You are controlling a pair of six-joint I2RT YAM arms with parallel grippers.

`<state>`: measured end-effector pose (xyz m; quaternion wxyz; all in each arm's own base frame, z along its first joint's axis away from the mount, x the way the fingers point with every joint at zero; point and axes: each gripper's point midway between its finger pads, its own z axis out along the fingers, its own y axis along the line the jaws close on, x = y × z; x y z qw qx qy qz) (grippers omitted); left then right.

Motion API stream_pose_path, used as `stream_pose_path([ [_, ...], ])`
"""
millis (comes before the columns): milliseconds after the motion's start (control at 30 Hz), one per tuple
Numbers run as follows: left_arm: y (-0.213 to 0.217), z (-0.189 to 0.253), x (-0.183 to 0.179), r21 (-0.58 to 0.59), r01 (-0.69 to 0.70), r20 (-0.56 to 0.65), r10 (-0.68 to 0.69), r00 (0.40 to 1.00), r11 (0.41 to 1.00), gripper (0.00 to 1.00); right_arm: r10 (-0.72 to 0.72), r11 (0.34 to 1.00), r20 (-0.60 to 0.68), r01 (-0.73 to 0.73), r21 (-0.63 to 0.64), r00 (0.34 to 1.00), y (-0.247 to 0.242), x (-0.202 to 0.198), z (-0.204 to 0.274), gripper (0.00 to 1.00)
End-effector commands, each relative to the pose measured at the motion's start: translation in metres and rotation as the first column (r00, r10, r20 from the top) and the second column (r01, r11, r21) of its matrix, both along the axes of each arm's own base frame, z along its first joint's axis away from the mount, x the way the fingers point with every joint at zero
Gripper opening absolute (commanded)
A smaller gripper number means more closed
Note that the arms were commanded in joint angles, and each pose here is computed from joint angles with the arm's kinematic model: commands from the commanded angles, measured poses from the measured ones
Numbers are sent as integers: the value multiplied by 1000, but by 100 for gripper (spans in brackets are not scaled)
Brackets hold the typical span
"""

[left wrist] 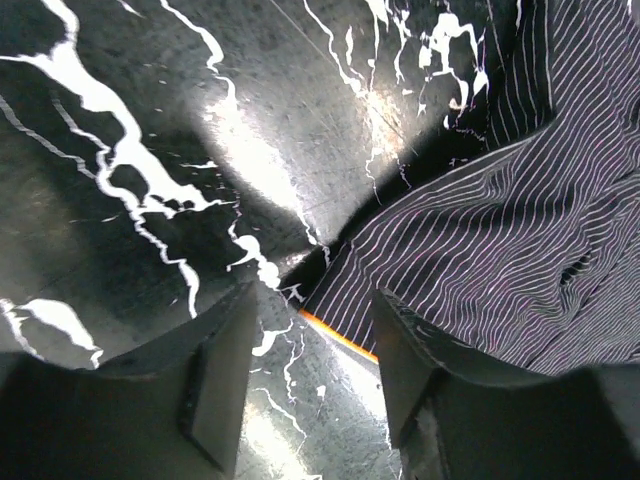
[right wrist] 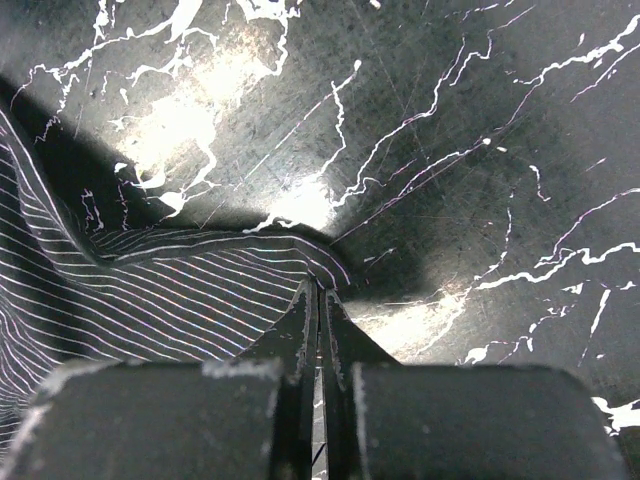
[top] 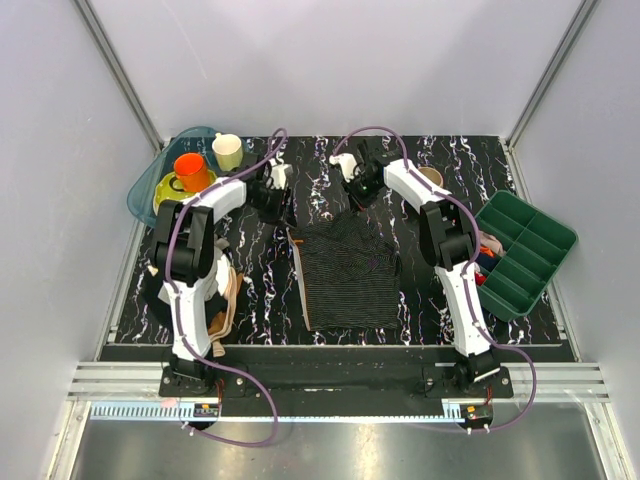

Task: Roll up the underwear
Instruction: Fold the underwear at the center of the board.

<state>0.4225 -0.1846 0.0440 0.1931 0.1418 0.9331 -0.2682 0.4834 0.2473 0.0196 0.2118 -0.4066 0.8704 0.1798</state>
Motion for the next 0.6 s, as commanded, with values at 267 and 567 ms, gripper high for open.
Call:
stream_pose_path([
  [267, -10, -11, -9, 38, 61, -88, -58, 994, 997, 28, -30, 999, 91, 28, 22, 995, -2, 17, 30, 0],
  [567, -9, 32, 19, 63, 33, 69, -37, 997, 997, 0, -37, 997, 151, 27, 67, 988, 0, 27, 66, 0],
])
